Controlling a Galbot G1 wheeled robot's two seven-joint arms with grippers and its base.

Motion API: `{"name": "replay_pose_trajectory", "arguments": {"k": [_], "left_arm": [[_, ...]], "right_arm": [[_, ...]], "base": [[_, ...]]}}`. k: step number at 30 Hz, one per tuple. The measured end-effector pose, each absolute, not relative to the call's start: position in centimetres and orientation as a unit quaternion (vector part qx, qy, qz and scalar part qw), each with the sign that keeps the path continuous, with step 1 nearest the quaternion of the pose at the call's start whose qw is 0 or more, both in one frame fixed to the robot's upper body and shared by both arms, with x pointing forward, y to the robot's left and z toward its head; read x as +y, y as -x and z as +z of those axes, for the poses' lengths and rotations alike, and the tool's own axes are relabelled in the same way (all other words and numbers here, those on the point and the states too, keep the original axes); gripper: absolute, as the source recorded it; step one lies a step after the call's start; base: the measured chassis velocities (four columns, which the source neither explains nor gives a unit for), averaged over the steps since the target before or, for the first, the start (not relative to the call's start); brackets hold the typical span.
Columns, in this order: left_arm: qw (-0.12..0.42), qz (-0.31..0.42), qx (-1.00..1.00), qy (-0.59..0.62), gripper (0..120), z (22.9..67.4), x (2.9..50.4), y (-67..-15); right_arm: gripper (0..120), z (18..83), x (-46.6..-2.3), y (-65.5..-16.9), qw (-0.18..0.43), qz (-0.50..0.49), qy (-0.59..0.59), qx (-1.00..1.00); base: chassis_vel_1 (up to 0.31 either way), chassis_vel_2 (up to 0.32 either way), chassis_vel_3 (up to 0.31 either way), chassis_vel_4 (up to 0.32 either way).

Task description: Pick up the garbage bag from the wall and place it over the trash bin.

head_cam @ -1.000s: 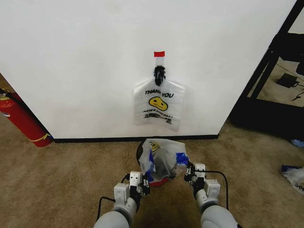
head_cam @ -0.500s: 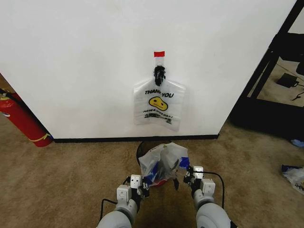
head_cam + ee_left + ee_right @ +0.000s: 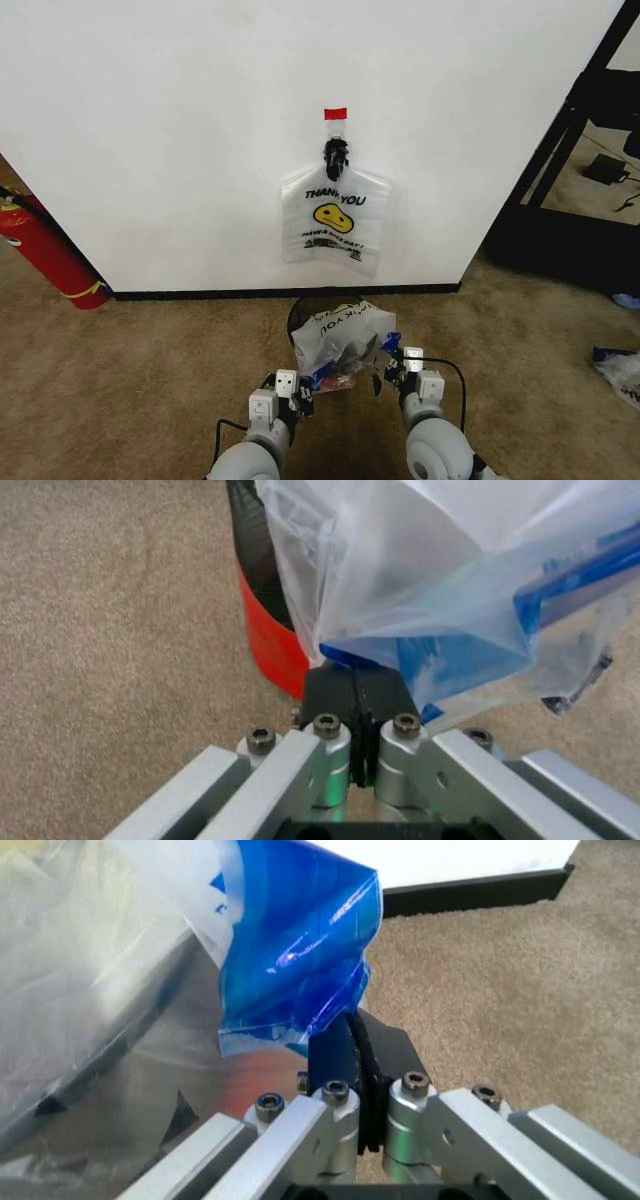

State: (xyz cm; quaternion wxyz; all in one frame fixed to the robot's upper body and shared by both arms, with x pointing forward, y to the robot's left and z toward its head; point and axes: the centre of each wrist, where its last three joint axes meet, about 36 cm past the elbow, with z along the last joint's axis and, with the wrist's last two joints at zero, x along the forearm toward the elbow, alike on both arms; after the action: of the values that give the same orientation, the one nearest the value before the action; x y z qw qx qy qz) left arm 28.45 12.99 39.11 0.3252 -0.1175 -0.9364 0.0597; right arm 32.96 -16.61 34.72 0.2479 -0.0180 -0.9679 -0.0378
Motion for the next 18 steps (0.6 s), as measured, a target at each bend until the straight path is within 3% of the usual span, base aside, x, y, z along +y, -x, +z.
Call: {"name": "replay_pose_trajectory", "arguments": {"k": [18], "left_arm": [[0.309,0.074,-0.942,0.113,0,37.9,12.0,-29.9]], "right_arm": [[0,31.5,-16.8,-35.1,0.214,-0.058,0.02,-0.975]], "base": [[0.0,0.0,0.0,0.0]]}}
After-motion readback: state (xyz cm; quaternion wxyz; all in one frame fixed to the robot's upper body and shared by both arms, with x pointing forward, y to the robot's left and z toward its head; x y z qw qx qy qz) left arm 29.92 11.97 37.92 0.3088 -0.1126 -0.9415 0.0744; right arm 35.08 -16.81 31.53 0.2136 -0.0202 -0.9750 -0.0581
